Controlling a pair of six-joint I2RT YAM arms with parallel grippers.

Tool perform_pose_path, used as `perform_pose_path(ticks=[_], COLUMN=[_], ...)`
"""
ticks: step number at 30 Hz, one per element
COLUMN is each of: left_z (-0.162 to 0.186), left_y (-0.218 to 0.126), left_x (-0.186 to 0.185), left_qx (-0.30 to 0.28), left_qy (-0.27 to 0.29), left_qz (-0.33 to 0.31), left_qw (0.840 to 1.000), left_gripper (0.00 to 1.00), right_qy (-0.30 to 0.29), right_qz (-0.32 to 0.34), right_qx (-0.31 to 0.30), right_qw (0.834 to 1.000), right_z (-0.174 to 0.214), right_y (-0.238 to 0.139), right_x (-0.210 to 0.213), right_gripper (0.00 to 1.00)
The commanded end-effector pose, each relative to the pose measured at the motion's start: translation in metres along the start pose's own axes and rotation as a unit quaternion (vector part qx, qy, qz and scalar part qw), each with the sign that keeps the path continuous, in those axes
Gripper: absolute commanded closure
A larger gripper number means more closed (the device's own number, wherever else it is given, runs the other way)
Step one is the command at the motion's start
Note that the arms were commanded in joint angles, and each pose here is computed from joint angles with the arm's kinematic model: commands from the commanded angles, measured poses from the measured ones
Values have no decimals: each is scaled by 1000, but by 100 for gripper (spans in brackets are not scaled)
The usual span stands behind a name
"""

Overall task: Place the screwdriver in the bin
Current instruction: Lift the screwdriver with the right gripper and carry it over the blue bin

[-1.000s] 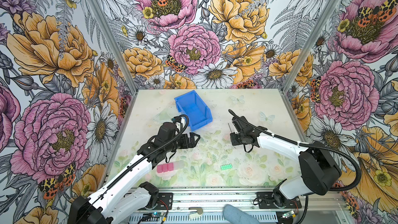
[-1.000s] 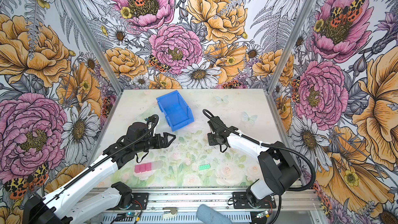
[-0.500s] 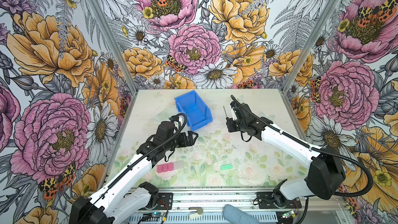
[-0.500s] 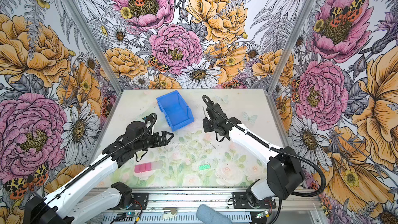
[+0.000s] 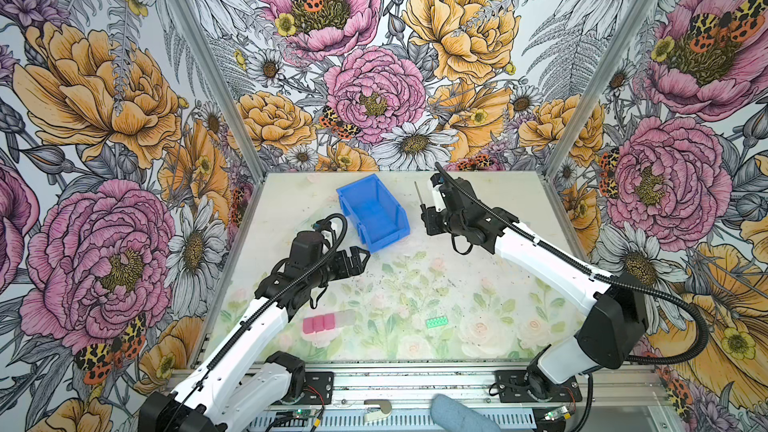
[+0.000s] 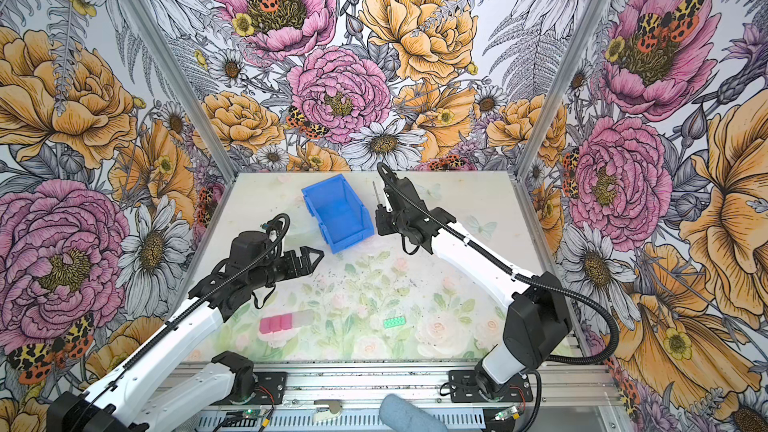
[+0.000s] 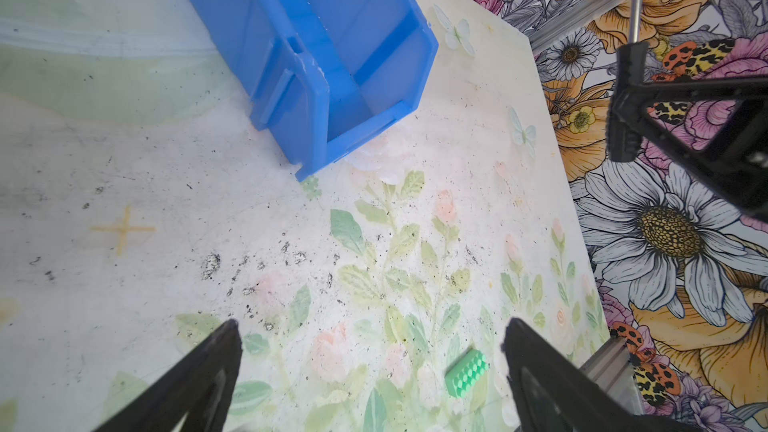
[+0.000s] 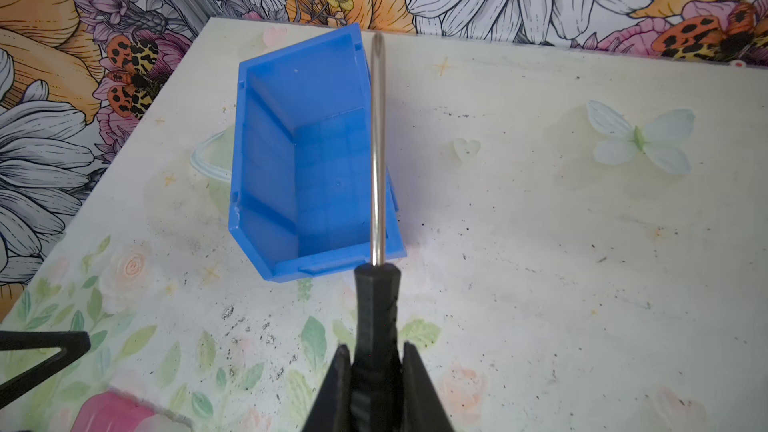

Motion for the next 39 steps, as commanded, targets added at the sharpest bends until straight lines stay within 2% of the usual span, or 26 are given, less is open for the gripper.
perform_pose_path(ticks=[1, 13, 23, 39], left_z=[-15, -30, -37, -45], left_y=[-12, -23, -31, -38], left_x=[-7, -3, 2, 14], left_qx=[-21, -46, -59, -66], left_qy=[19, 30, 27, 27], left_qz=[12, 8, 3, -15], left_qw=[1000, 998, 998, 997], left_gripper=[1, 1, 1, 1], right_qy=[-10, 0, 16, 28], right_qz=[-16, -38, -51, -46], right_qx=[-6, 7, 22, 43], right_qw=[1000, 999, 998, 998], right_z=[-11, -20, -20, -13], right_y=[5, 44, 93, 161], right_x=[16, 46, 64, 67], right_gripper=[100, 100, 100, 100])
Point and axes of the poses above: each gripper's point midway between its finger pads, its own y axis out along the fingers, its own x axis along the line the jaws close on, z = x × y, the point moved 1 cm from there along -y, back along the fingers, and after that the axes turned 5 degrees about y, right-handed, at the moved point
